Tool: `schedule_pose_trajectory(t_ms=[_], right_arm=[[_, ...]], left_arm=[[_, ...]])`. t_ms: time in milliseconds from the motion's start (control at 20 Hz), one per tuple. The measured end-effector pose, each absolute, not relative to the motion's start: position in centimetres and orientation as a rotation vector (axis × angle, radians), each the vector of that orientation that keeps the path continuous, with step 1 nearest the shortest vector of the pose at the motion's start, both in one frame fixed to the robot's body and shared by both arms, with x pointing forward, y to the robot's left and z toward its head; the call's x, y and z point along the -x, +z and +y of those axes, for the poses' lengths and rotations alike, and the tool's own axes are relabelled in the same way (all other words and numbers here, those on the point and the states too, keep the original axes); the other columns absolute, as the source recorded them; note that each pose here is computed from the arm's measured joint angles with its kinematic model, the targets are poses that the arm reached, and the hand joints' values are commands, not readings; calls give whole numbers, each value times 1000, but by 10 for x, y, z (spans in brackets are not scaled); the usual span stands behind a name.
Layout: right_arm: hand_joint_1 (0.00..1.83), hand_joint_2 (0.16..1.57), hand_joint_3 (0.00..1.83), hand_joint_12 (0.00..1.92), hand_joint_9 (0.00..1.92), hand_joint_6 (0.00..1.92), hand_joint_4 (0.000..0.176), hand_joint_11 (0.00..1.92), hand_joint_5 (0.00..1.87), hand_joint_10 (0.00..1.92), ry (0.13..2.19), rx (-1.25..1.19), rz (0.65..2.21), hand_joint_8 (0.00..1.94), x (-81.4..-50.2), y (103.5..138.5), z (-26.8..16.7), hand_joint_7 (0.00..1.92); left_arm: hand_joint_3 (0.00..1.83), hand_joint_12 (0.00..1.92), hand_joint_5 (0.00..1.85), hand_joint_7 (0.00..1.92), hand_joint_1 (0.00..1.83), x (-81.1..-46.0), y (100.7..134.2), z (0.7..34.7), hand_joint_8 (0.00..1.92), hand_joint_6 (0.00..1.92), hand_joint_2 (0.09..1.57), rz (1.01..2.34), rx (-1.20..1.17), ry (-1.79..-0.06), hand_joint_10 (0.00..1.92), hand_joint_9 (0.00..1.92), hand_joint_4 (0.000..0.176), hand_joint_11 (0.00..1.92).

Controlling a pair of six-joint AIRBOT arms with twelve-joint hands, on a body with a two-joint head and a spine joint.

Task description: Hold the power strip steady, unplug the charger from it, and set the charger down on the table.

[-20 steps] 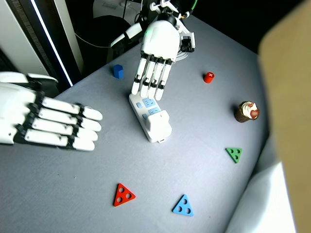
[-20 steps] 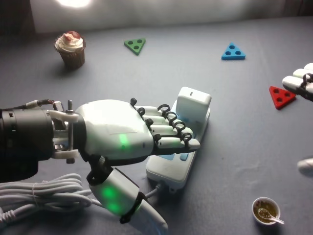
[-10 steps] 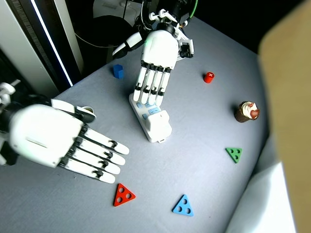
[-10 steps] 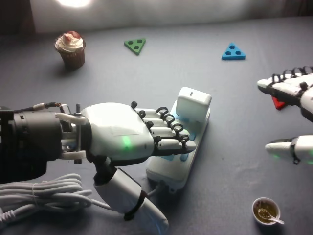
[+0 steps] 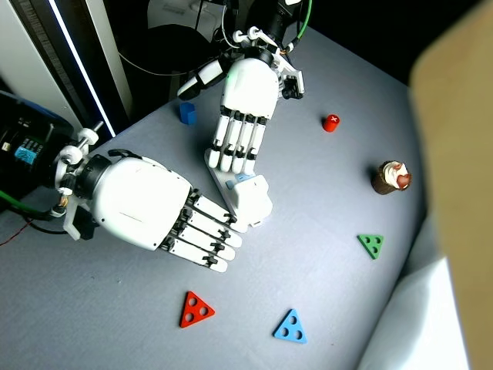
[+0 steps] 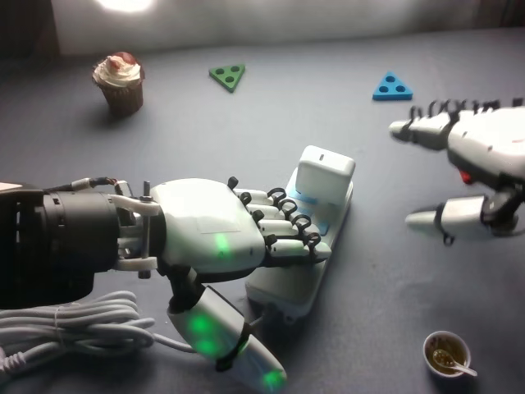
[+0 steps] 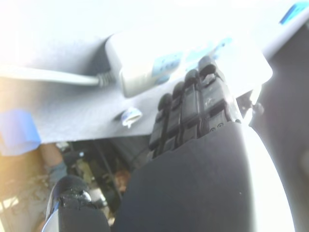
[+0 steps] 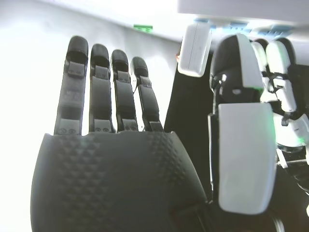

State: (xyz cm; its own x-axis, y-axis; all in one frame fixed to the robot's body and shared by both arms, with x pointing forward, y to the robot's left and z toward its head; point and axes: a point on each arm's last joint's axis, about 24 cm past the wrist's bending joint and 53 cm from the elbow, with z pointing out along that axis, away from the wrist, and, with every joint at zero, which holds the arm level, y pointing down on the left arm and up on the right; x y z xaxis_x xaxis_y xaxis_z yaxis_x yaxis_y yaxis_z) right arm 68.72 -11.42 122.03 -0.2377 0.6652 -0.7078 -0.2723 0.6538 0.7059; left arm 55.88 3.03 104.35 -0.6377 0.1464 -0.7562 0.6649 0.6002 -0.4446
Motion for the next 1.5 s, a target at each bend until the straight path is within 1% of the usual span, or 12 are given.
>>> schedule_pose_trajectory(t_ms=[50, 100, 350, 400, 550, 700, 850, 950, 1300, 1400, 1450, 1500], right_arm=[[830, 1050, 0, 99, 290, 9, 0, 316, 283, 6, 906, -353, 1569, 8, -691, 1222, -115, 292], [784, 1060, 4, 98, 287, 4, 0, 316, 273, 4, 920, -371, 1570, 4, -692, 1222, -110, 286], [829, 1107, 14, 103, 278, 1, 0, 325, 257, 1, 1005, -367, 1589, 2, -689, 1225, -77, 263], [844, 1098, 5, 116, 306, 15, 0, 353, 302, 9, 1006, -370, 1586, 14, -691, 1226, -77, 305], [822, 1114, 9, 114, 315, 11, 0, 346, 309, 9, 1013, -405, 1584, 12, -696, 1225, -77, 316], [742, 1160, 14, 113, 294, 0, 0, 323, 267, 0, 1025, -413, 1595, 0, -697, 1221, -70, 279], [805, 1130, 0, 143, 351, 5, 0, 351, 323, 6, 1040, -415, 1605, 5, -697, 1218, -62, 342], [849, 1125, 0, 147, 333, 0, 0, 346, 313, 3, 1049, -430, 1605, 1, -699, 1217, -62, 329], [821, 1120, 0, 178, 373, 9, 0, 397, 336, 14, 1107, -472, 1608, 11, -701, 1218, -49, 361], [844, 1120, 0, 175, 360, 7, 0, 384, 338, 5, 1111, -474, 1610, 5, -701, 1218, -48, 354], [766, 1145, 9, 171, 354, 4, 0, 374, 334, 2, 1113, -478, 1610, 4, -701, 1218, -48, 354], [756, 1154, 12, 168, 357, 3, 0, 366, 333, 3, 1113, -486, 1609, 5, -703, 1217, -49, 357]], left_arm=[[0, 110, 7, 23, 0, -558, 1043, 29, 3, 2, 841, 2138, -639, -972, 3, 40, 0, 39], [1, 111, 15, 31, 0, -557, 1044, 27, 6, 6, 845, 2136, -642, -979, 5, 46, 0, 42], [0, 105, 1, 8, 0, -560, 1040, 29, 0, 0, 837, 2141, -643, -968, 0, 30, 0, 38], [0, 104, 5, 14, 0, -560, 1039, 29, 4, 2, 840, 2143, -644, -962, 2, 32, 0, 39], [4, 104, 8, 21, 0, -557, 1037, 28, 5, 3, 851, 2148, -646, -970, 2, 33, 0, 42], [2, 97, 0, 12, 0, -556, 1034, 29, 0, 0, 848, 2154, -647, -968, 0, 24, 0, 36], [3, 94, 0, 12, 0, -555, 1033, 29, 0, 0, 852, 2155, -649, -971, 0, 24, 0, 32], [3, 97, 3, 18, 0, -554, 1032, 29, 3, 1, 853, 2159, -651, -970, 3, 30, 0, 44], [0, 88, 0, 10, 0, -552, 1030, 29, 0, 0, 850, 2162, -655, -976, 0, 21, 0, 33], [0, 92, 14, 26, 0, -552, 1030, 29, 7, 5, 845, 2162, -657, -975, 8, 39, 0, 44], [2, 90, 11, 22, 0, -552, 1030, 29, 5, 3, 855, 2162, -657, -975, 5, 33, 0, 42], [2, 90, 7, 19, 0, -552, 1030, 29, 3, 1, 854, 2162, -657, -975, 4, 32, 0, 43]])
